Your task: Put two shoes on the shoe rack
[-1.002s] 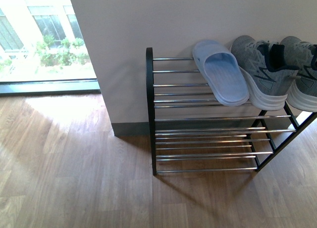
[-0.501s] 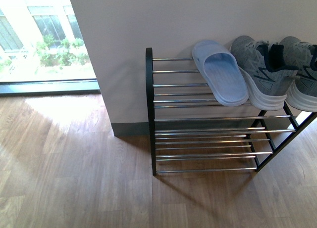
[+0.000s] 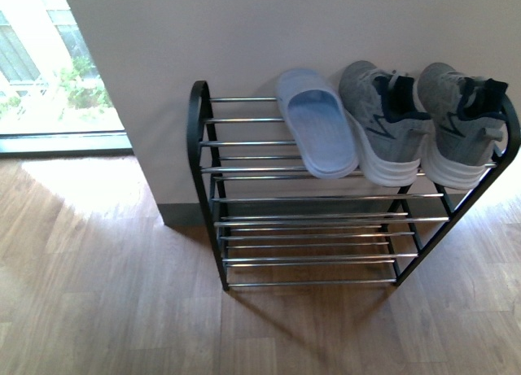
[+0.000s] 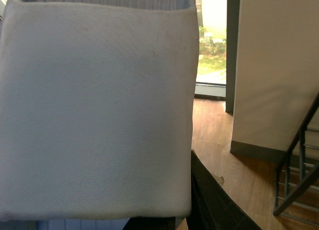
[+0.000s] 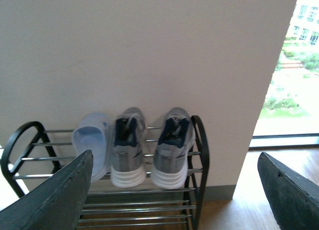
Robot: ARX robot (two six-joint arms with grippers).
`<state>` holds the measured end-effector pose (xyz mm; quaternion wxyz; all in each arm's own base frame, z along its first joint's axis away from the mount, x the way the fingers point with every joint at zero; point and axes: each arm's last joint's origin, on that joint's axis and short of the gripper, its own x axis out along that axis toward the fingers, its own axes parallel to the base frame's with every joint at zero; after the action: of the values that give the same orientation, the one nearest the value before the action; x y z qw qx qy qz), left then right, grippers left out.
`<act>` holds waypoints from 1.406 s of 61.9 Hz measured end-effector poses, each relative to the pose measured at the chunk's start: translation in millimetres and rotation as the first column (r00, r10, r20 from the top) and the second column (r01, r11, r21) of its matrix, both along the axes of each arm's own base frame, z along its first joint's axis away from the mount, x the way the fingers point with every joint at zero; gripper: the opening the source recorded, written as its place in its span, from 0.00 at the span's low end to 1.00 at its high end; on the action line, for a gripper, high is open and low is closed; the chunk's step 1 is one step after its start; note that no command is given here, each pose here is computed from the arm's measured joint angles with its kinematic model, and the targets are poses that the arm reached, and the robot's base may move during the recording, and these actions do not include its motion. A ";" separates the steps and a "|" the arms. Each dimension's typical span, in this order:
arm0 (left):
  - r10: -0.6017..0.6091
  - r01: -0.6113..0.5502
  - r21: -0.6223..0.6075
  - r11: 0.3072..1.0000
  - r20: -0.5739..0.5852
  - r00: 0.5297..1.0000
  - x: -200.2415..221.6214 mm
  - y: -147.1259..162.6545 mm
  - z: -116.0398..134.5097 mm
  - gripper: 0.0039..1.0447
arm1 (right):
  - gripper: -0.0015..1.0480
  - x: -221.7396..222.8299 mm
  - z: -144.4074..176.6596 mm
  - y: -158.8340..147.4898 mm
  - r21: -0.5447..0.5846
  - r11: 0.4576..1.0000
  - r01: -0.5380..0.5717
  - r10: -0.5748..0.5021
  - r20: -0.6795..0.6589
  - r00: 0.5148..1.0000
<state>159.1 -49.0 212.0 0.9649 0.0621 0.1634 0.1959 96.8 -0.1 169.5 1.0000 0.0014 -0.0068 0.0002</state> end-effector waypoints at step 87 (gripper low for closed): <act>-0.230 -0.016 -0.550 0.835 -0.376 0.898 302.9 -132.2 -119.8 0.01 | 0.91 0.0 0.0 -0.1 0.000 1.000 0.003 -0.003 0.000 1.000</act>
<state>461.9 -181.2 92.3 0.8929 -0.1612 0.4150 0.0677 96.8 -0.2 169.5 1.0000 0.0014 -0.0068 -0.0011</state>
